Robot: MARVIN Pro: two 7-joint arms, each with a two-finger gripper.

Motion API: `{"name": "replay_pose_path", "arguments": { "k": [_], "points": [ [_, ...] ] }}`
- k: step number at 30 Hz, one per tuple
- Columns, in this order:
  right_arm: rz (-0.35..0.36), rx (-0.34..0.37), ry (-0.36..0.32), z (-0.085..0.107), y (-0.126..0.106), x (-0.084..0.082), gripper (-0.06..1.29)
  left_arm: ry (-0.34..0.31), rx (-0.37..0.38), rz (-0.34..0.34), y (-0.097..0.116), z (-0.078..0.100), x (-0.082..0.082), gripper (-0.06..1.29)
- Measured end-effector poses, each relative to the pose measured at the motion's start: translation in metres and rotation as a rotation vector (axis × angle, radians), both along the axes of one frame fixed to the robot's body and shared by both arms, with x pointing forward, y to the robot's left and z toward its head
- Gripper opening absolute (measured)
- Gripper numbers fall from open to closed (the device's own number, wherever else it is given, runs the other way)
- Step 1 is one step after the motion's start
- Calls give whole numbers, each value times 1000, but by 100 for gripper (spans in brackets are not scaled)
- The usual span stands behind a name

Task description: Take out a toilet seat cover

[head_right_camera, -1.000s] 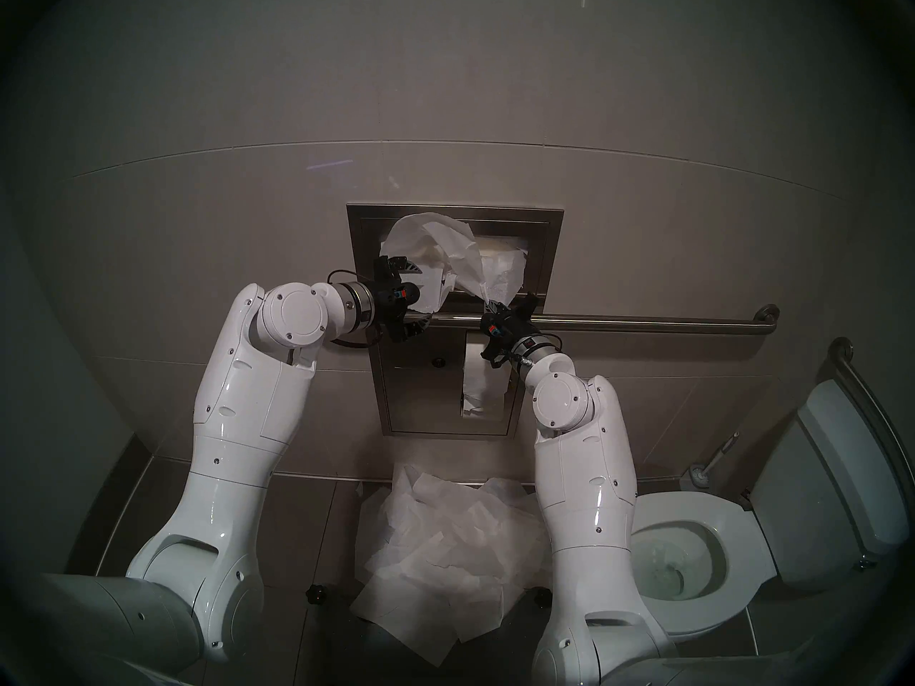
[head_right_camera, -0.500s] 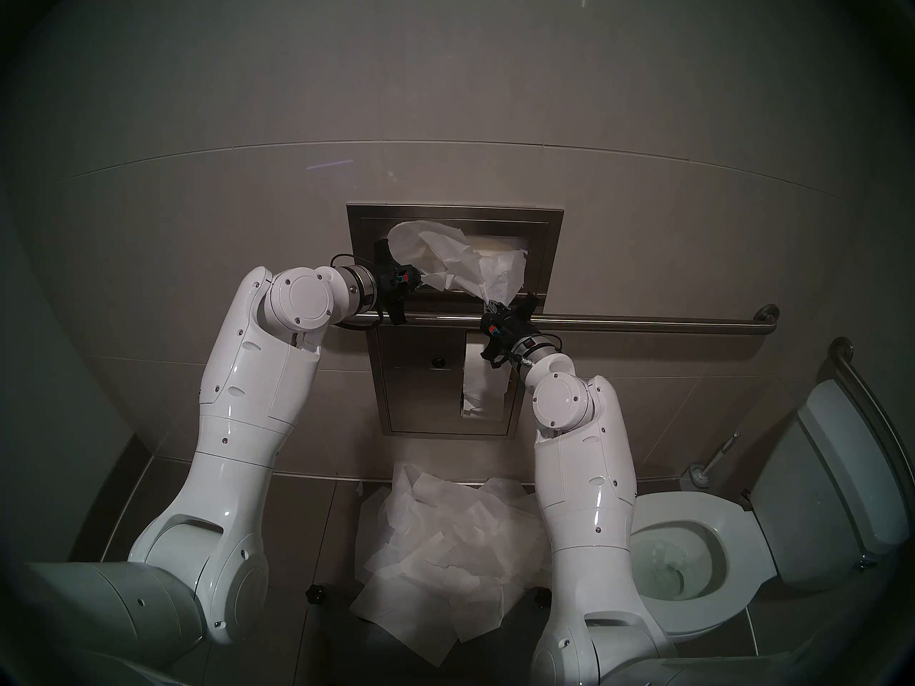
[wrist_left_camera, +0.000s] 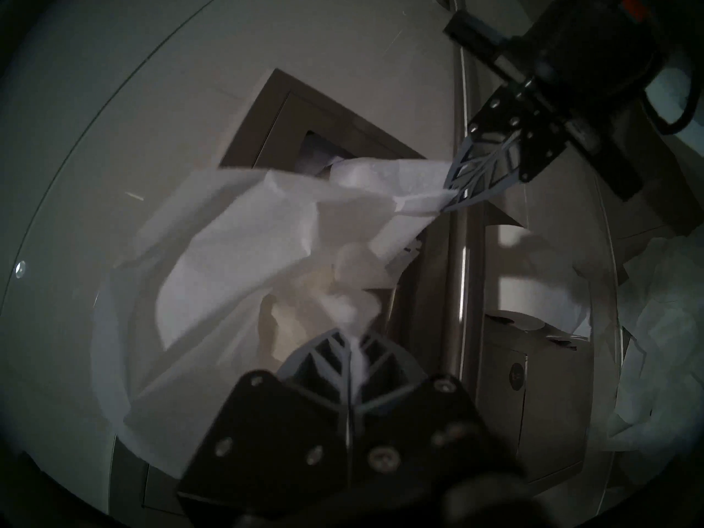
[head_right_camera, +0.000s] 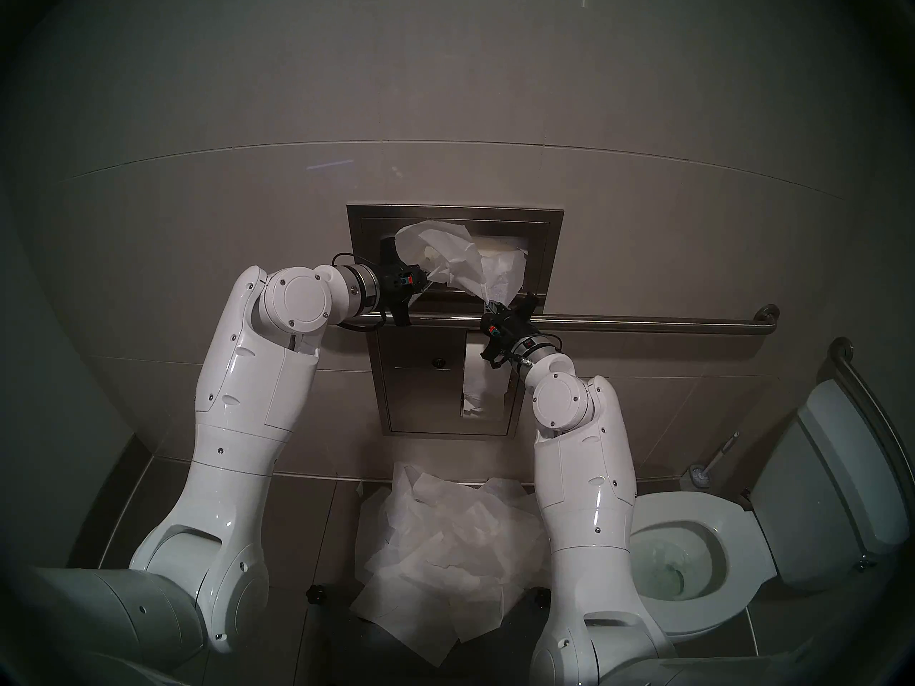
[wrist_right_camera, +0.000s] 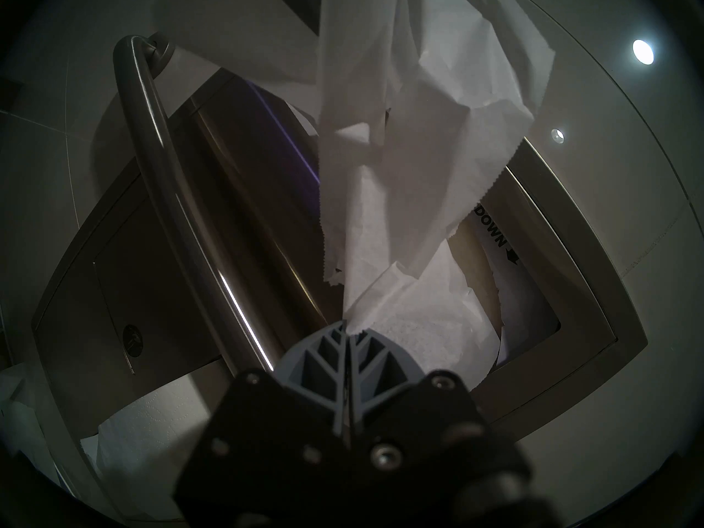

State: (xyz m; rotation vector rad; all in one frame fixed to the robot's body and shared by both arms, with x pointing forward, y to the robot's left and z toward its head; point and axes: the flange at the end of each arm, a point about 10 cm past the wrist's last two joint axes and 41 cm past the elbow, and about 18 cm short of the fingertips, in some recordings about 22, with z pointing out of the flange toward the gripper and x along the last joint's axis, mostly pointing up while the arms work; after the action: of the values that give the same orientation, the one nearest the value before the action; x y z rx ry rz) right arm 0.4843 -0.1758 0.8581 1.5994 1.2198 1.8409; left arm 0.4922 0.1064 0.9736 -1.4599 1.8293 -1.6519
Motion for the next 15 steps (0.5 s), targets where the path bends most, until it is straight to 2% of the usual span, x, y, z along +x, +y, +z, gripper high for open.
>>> {"name": "replay_pose_path", "arguments": {
  "k": [6, 7, 8, 9, 10, 11, 15],
  "points": [
    [1, 0, 0, 0, 0, 0, -4, 16, 4, -20, -3, -7, -16, -2],
    [1, 0, 0, 0, 0, 0, 17, 18, 5, -23, -3, -8, -19, -2],
    [2, 0, 0, 0, 0, 0, 64, 20, 6, -26, -3, -9, -21, -2],
    [4, 0, 1, 1, 1, 0, 82, 22, 6, -27, -3, -9, -23, -2],
    [5, 0, 1, 1, 1, 0, 114, 22, 6, -28, -3, -10, -24, -2],
    [9, 0, -1, 4, 2, -1, 125, 23, 6, -28, -2, -11, -27, -2],
    [18, 1, -3, 7, 4, -1, 125, 21, 5, -24, 1, -12, -29, -2]
  ]
}}
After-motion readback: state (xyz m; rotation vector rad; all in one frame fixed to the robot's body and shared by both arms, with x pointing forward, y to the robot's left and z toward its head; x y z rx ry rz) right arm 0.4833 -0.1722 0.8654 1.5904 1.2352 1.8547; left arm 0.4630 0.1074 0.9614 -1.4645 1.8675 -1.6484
